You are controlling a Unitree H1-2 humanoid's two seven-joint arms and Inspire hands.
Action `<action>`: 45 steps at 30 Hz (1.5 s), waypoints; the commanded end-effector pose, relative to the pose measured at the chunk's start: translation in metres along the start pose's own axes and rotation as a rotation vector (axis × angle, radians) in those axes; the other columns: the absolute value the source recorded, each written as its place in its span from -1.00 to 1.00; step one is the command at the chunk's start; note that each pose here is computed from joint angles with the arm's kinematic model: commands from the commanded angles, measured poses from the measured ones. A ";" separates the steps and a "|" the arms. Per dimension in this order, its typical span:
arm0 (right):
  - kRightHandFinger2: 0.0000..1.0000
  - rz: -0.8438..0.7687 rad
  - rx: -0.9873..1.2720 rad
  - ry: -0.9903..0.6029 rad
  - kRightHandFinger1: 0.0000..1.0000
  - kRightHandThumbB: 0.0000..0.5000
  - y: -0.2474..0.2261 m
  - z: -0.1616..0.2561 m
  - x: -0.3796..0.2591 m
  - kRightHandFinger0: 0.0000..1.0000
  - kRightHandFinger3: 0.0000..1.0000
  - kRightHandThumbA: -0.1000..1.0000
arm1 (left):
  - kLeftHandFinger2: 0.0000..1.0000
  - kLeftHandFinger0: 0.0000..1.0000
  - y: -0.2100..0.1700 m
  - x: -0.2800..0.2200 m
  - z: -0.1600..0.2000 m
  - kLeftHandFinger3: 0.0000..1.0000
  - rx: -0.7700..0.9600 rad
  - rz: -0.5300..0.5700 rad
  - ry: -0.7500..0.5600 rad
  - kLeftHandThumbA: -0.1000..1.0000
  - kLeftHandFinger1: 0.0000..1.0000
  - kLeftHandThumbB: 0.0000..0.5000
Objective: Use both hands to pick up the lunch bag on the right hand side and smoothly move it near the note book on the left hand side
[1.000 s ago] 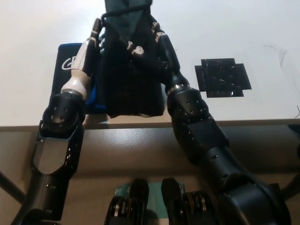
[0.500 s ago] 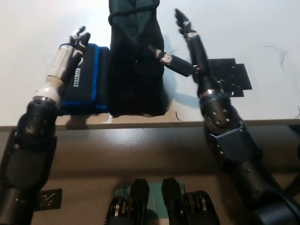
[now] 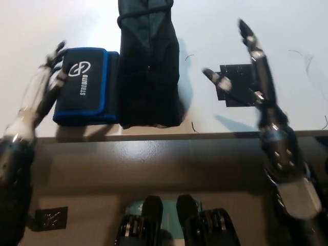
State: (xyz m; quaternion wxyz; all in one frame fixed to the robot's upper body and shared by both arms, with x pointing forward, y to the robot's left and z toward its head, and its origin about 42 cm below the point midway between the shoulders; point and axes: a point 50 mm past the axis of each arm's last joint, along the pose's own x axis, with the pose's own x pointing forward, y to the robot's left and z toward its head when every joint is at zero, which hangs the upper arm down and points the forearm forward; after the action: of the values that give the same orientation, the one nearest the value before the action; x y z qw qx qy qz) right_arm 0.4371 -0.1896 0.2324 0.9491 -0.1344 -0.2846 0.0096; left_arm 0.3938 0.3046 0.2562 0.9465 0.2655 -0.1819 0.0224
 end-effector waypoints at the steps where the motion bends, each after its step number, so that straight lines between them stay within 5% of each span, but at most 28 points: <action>1: 1.00 -0.052 -0.056 -0.063 1.00 0.43 -0.050 0.018 -0.034 1.00 1.00 1.00 | 1.00 1.00 0.044 -0.058 0.019 1.00 -0.056 0.115 -0.209 1.00 1.00 0.31; 6: 1.00 -0.126 -0.025 -0.044 1.00 0.26 -0.061 0.000 -0.074 1.00 1.00 1.00 | 1.00 1.00 0.045 -0.100 -0.005 1.00 -0.042 0.151 -0.175 1.00 1.00 0.13; 10: 1.00 -0.125 -0.004 -0.013 1.00 0.14 -0.061 -0.015 -0.098 1.00 1.00 1.00 | 1.00 1.00 0.041 -0.131 -0.028 1.00 -0.066 0.176 -0.108 1.00 1.00 0.28; 17: 1.00 -0.082 0.060 0.123 1.00 0.04 -0.046 -0.034 -0.145 1.00 1.00 1.00 | 1.00 1.00 0.028 -0.165 -0.060 1.00 -0.113 0.139 -0.043 1.00 1.00 0.11; 21: 1.00 -0.074 0.090 0.170 1.00 -0.24 -0.038 -0.041 -0.173 1.00 1.00 1.00 | 1.00 1.00 0.019 -0.179 -0.075 1.00 -0.107 0.093 0.001 1.00 1.00 0.08; 27: 1.00 -0.076 0.098 0.204 1.00 -0.18 -0.046 -0.043 -0.191 1.00 1.00 1.00 | 1.00 1.00 0.009 -0.206 -0.093 1.00 -0.136 0.079 0.086 1.00 1.00 -0.15; 34: 1.00 -0.044 0.127 0.231 1.00 -0.19 -0.044 -0.046 -0.201 1.00 1.00 1.00 | 1.00 1.00 0.002 -0.220 -0.106 1.00 -0.176 0.080 0.155 1.00 1.00 -0.11; 45: 1.00 -0.015 0.168 0.242 1.00 -0.34 -0.040 -0.038 -0.220 1.00 1.00 1.00 | 1.00 1.00 0.003 -0.235 -0.111 1.00 -0.162 0.062 0.198 1.00 1.00 -0.32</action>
State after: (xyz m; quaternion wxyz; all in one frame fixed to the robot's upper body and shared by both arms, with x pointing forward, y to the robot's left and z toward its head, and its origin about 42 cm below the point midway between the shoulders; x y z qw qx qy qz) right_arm 0.2696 -0.2592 0.0779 0.9905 -0.0807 -0.1108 -0.0071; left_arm 0.2141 0.3715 0.0787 0.9797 0.1799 -0.0639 0.0616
